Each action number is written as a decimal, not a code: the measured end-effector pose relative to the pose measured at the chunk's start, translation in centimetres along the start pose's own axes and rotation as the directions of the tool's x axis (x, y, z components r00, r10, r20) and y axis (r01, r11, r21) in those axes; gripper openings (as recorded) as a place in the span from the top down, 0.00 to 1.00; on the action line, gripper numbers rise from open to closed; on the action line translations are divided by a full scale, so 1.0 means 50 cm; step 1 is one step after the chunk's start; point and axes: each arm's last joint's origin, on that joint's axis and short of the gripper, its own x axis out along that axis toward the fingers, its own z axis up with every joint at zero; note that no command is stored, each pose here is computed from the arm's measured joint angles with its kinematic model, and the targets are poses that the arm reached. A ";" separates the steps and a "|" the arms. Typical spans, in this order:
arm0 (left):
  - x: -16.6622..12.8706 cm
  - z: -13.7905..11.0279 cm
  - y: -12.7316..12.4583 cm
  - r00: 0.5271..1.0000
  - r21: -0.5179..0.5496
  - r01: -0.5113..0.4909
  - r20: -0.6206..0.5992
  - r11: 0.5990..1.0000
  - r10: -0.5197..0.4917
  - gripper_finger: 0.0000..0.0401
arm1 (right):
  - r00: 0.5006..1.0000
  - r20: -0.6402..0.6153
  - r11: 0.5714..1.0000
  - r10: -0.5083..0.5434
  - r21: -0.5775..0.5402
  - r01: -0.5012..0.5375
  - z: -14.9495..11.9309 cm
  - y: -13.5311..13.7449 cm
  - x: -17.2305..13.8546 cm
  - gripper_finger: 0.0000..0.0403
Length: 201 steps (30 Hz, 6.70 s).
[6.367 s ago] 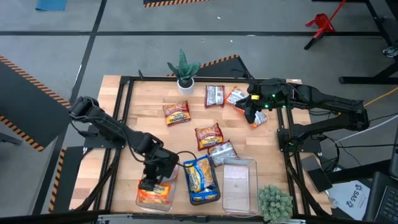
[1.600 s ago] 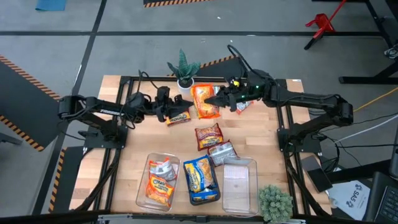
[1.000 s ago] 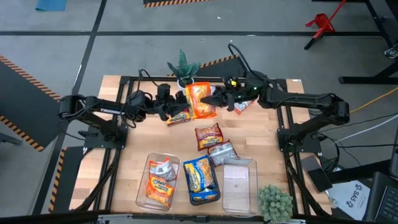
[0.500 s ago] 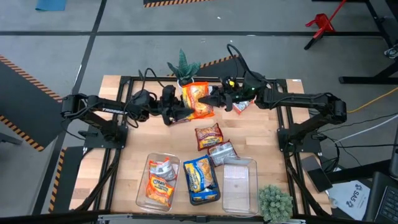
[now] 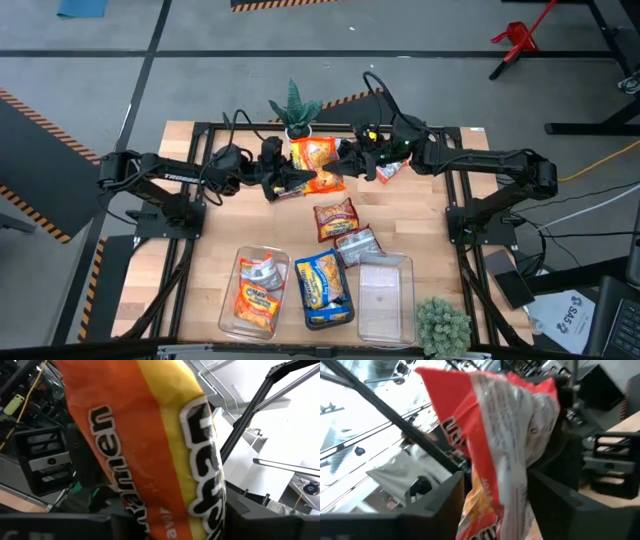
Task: Sort Maruchan noodles
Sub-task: Put the orange noodle pack into the left transparent bin
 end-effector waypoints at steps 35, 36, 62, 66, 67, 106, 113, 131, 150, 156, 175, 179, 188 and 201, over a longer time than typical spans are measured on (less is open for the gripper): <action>-0.100 -0.186 -0.268 0.787 -0.418 -0.493 -0.588 0.763 0.186 0.72 | 0.885 -0.279 0.925 -0.374 -0.038 0.379 -0.047 0.076 -0.146 0.44; -0.112 -0.191 -0.269 0.747 -0.399 -0.537 -0.634 0.743 0.199 0.72 | 0.882 -0.280 0.923 -0.379 -0.041 0.383 -0.048 0.075 -0.146 0.44; -0.169 -0.174 -0.146 0.224 -0.228 -0.592 -0.968 0.773 -0.114 0.72 | 0.862 -0.241 0.894 -0.446 -0.066 0.444 -0.047 0.070 -0.148 0.44; -0.169 -0.183 -0.119 0.168 -0.247 -0.548 -0.969 0.799 -0.183 0.72 | 0.860 -0.238 0.892 -0.450 -0.067 0.448 -0.046 0.070 -0.148 0.44; -0.168 -0.187 -0.112 0.160 -0.251 -0.532 -0.968 0.809 -0.195 0.72 | 0.859 -0.235 0.889 -0.455 -0.068 0.452 -0.046 0.069 -0.148 0.44; -0.171 -0.189 -0.094 -0.125 -0.045 -0.445 -0.986 0.895 -0.112 0.61 | 0.841 -0.215 0.867 -0.497 -0.166 0.470 -0.047 0.060 -0.144 0.44; -0.129 -0.155 -0.127 -0.092 -0.028 -0.426 -0.993 0.904 -0.074 0.61 | 0.812 -0.276 0.857 -0.515 -0.176 0.484 -0.060 0.020 -0.117 0.44; -0.068 -0.063 -0.253 -0.075 0.281 -0.354 -0.959 0.892 0.272 0.61 | 0.888 -0.272 0.882 -0.370 -0.404 0.243 -0.154 -0.089 0.069 0.44; -0.070 -0.027 -0.330 0.069 0.373 -0.367 -0.903 0.852 0.425 0.61 | 0.876 -0.431 0.931 -0.214 -0.361 0.050 -0.253 -0.168 0.330 0.44; -0.074 -0.034 -0.342 0.075 0.392 -0.338 -0.895 0.856 0.439 0.61 | 0.856 -0.460 0.940 -0.236 -0.332 0.080 -0.282 -0.193 0.348 0.44; -0.078 -0.039 -0.352 0.079 0.424 -0.305 -0.881 0.853 0.466 0.61 | 0.872 -0.415 0.945 -0.261 -0.293 0.144 -0.325 -0.254 0.366 0.44; -0.079 -0.039 -0.352 0.077 0.431 -0.279 -0.881 0.858 0.467 0.61 | 0.875 -0.410 0.950 -0.256 -0.273 0.150 -0.326 -0.255 0.368 0.44; -0.079 -0.038 -0.351 0.083 0.451 -0.254 -0.871 0.855 0.484 0.61 | 0.873 -0.410 0.949 -0.265 -0.268 0.163 -0.339 -0.269 0.370 0.44; -0.081 -0.037 -0.348 0.075 0.487 -0.230 -0.854 0.843 0.514 0.61 | 0.879 -0.410 0.953 -0.244 -0.267 0.140 -0.338 -0.268 0.371 0.57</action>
